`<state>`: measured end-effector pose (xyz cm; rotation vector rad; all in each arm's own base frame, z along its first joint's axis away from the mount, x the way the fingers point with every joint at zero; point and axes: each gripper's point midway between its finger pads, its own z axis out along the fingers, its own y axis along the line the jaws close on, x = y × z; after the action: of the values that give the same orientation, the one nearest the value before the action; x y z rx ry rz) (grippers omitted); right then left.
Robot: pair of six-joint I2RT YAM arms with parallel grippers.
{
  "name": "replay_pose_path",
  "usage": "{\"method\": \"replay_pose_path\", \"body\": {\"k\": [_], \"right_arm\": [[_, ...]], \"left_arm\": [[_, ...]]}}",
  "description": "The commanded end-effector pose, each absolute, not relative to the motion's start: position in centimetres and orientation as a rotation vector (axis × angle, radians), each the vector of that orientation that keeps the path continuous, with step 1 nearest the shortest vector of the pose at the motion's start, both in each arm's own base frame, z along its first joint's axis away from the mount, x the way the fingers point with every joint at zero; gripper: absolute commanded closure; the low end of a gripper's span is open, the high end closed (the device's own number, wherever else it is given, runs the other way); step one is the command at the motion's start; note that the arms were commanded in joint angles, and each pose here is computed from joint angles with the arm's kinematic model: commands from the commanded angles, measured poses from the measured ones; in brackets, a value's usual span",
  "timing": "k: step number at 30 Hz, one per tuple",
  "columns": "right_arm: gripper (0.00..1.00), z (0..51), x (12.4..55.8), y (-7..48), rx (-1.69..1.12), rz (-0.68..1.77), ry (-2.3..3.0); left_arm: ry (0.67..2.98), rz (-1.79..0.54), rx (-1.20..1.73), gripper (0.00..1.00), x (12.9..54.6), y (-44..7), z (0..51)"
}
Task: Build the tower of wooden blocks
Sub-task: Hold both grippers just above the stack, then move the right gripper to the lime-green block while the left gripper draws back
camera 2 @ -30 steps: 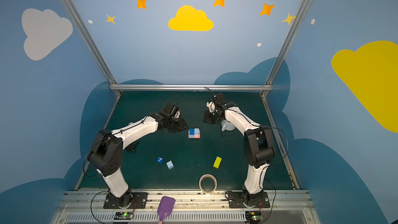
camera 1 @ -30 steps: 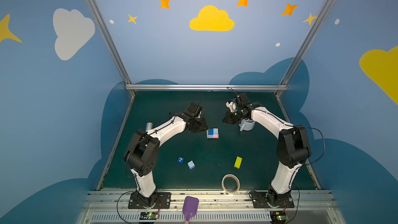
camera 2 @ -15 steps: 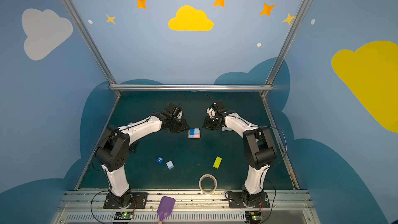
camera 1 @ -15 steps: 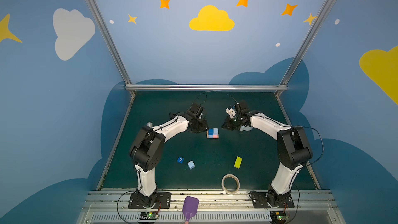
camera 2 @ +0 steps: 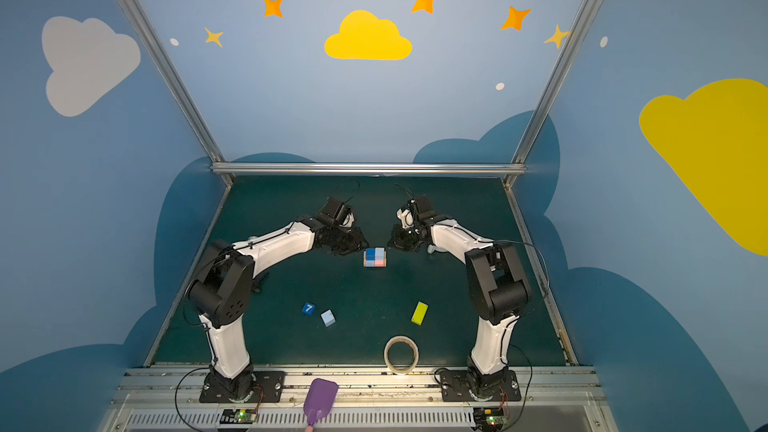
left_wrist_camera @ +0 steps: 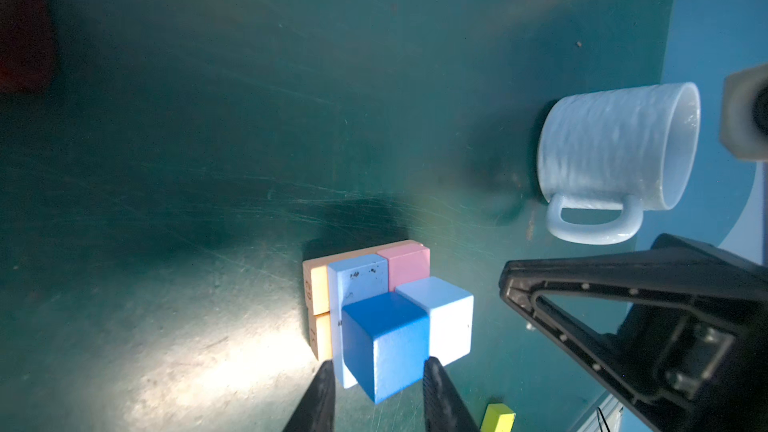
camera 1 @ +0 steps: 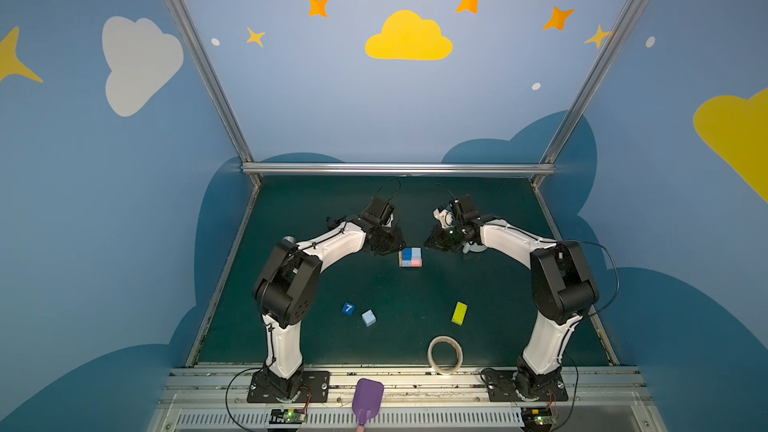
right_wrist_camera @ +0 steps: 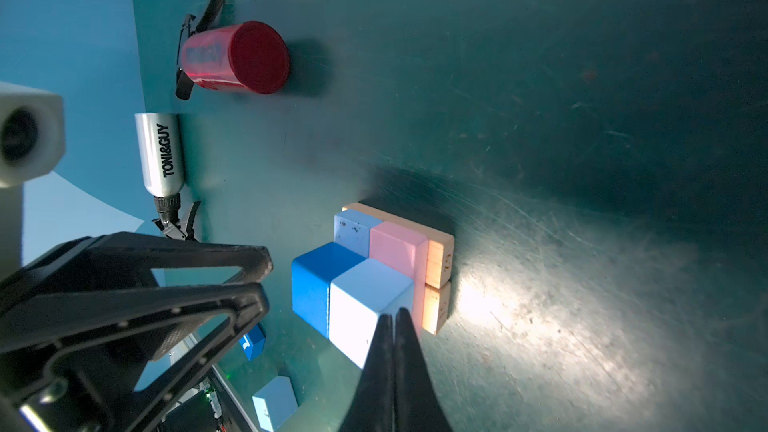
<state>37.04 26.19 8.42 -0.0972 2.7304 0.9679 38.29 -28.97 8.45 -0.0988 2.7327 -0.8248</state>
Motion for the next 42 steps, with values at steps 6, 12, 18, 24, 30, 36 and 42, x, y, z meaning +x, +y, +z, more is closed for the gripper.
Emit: {"method": "replay_pose_path", "body": {"k": [6, 12, 18, 24, 30, 36, 42], "right_arm": [[1.00, 7.1, 36.4, 26.7, -0.096, 0.971, 2.765], [1.00, 6.8, 36.3, 26.9, -0.098, 0.972, 2.773], [1.00, 6.8, 36.2, 27.2, -0.104, 0.977, 2.774], [1.00, 6.6, 36.1, 27.2, -0.104, 0.974, 2.779], [1.00, 6.6, 36.1, 27.0, -0.098, 0.962, 2.785], [1.00, 7.7, 36.0, 26.1, -0.086, 0.906, 2.771], [1.00, 10.0, 34.9, 24.9, -0.078, 0.862, 2.732]], "left_arm": [[2.744, -0.851, -0.095, 0.64, 38.5, -29.6, 8.2], [2.748, -0.853, -0.087, 0.65, 38.5, -29.9, 8.1], [2.752, -0.855, -0.082, 0.65, 38.5, -30.1, 8.0], [2.757, -0.851, -0.079, 0.65, 38.4, -30.2, 7.9], [2.757, -0.840, -0.076, 0.65, 38.5, -30.1, 8.1], [2.733, -0.797, -0.068, 0.63, 38.6, -29.3, 9.6], [2.667, -0.762, -0.048, 0.61, 38.3, -28.1, 12.9]]}}
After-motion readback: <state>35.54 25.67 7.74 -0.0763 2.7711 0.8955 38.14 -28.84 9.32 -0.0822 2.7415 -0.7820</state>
